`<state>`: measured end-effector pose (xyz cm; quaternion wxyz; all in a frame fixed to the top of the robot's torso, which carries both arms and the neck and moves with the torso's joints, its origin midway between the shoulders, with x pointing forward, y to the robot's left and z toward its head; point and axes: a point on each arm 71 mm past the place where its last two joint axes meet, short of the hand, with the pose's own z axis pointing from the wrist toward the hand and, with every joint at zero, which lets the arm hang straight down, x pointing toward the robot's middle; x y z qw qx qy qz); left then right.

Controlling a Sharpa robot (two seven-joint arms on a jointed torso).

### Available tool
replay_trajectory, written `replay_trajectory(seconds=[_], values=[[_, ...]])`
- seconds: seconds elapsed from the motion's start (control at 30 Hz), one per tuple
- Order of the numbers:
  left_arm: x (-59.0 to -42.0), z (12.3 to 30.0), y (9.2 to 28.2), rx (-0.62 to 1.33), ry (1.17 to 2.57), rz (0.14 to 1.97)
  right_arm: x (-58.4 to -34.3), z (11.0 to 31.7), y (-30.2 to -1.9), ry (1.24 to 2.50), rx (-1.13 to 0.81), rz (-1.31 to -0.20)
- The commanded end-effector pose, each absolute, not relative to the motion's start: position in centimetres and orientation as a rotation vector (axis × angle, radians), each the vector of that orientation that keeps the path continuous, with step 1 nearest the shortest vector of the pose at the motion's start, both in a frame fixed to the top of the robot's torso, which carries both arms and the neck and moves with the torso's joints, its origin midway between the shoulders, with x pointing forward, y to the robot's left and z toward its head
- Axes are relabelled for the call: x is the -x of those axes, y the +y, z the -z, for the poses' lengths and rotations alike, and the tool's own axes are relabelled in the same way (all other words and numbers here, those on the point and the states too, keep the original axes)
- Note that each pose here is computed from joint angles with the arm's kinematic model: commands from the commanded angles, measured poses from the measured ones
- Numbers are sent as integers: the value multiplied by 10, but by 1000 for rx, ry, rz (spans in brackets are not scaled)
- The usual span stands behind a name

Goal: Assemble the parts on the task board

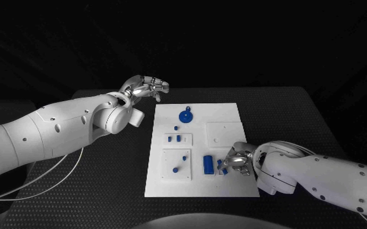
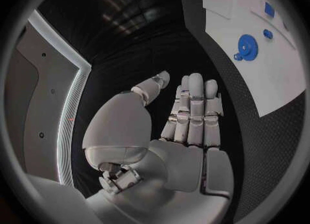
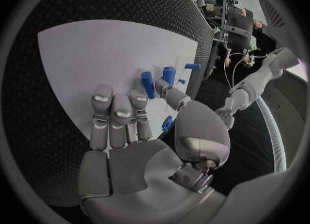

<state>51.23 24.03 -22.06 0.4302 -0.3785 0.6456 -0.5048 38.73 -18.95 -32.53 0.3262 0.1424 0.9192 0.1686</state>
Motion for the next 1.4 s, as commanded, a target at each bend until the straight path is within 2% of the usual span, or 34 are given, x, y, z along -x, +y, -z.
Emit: replay_trajectory(seconds=[0.03, 1.0, 1.4], values=[[-512, 219, 238, 940, 1613, 1279, -386, 326, -188, 2424, -335, -443], [-512, 220, 239, 942, 1612, 1276, -378, 320, -198, 2407, -339, -460], [-512, 220, 239, 943, 1613, 1275, -376, 319, -195, 2411, -327, -490]])
